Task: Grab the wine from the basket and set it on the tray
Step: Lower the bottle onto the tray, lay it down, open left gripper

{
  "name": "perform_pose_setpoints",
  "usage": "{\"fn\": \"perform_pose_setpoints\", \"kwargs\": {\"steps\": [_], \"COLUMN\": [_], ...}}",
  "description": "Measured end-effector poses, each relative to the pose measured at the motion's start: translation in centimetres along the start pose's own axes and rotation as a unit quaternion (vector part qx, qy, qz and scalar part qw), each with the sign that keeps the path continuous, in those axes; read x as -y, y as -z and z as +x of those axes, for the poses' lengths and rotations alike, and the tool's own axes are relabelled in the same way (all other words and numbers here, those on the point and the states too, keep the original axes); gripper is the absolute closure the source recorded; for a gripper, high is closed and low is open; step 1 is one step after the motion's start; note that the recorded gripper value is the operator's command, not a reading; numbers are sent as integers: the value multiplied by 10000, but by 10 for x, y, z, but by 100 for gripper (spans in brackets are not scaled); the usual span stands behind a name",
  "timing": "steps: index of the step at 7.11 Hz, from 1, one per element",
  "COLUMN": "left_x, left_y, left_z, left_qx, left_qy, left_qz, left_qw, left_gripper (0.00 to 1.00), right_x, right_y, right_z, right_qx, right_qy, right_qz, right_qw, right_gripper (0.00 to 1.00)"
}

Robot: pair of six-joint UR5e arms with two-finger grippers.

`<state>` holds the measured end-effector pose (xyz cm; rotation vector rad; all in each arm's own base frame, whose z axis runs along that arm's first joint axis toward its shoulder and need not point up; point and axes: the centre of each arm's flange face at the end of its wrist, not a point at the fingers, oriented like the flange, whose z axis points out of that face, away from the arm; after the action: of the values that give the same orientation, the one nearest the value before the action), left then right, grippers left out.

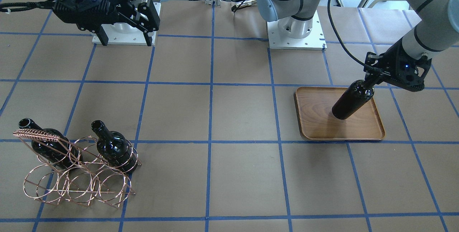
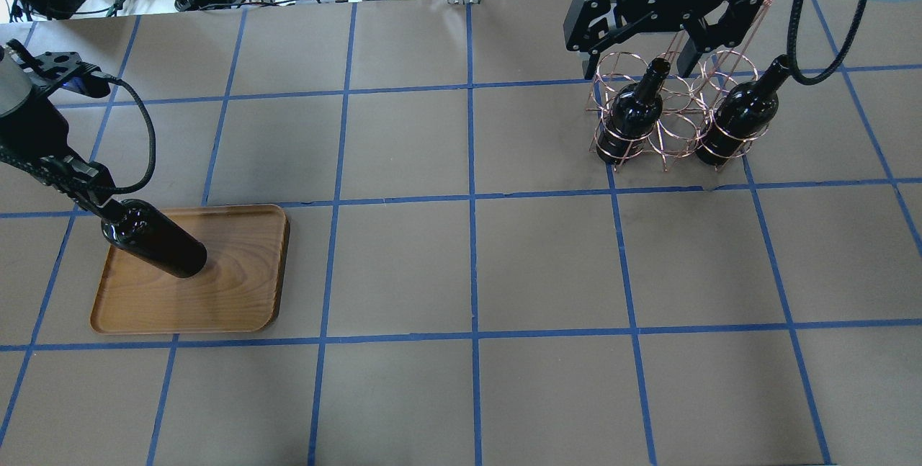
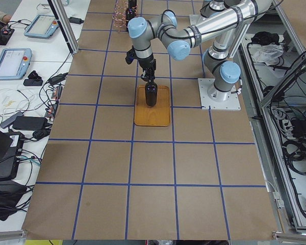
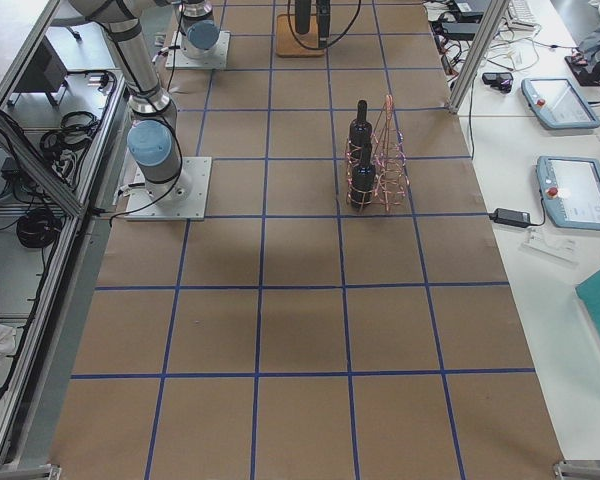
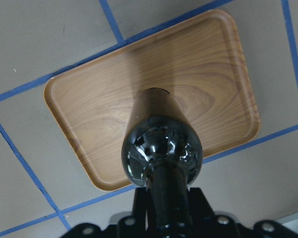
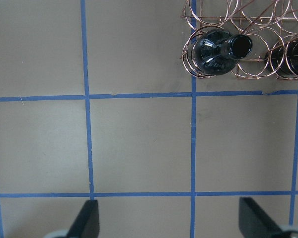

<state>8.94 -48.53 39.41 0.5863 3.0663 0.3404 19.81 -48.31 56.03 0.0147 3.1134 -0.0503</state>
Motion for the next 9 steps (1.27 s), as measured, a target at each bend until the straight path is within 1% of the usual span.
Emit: {"fn": "perform_pose_setpoints", "kwargs": {"steps": [1, 2, 3, 4, 5, 6, 7, 9], "left_x": [1, 3, 4, 5, 4, 3, 1, -7], "left_y": [-3, -6, -8, -9, -8, -6, -1, 15], "left_z": [-1, -3, -4, -4, -4, -3, 0, 14], "left_qx": [-28, -48, -65, -74, -75, -82, -93, -53], "left_qy": [-8, -12, -11, -3, 13, 27, 119, 651], "left_qz": [-37, -64, -83, -93, -95, -100, -110, -83], "left_qw": [10000, 10000, 9999, 9999, 9999, 9999, 9998, 9978], "left_gripper": [100, 65, 34, 23, 21, 12, 0, 0], "right_x": [1, 1, 1, 1, 1, 1, 1, 1], "right_y": [-1, -2, -3, -3, -3, -3, -3, -3], "right_z": [0, 1, 1, 1, 1, 0, 0, 0], "right_qx": [-12, -25, -28, -27, -23, -19, -15, -13], "right_qy": [4, 4, 3, 1, -3, -4, -7, -12], "right_qz": [47, 63, 68, 75, 78, 80, 80, 80], "right_qw": [10000, 10000, 10000, 10000, 10000, 10000, 10000, 10000], "right_gripper": [0, 0, 0, 0, 0, 0, 0, 0]}}
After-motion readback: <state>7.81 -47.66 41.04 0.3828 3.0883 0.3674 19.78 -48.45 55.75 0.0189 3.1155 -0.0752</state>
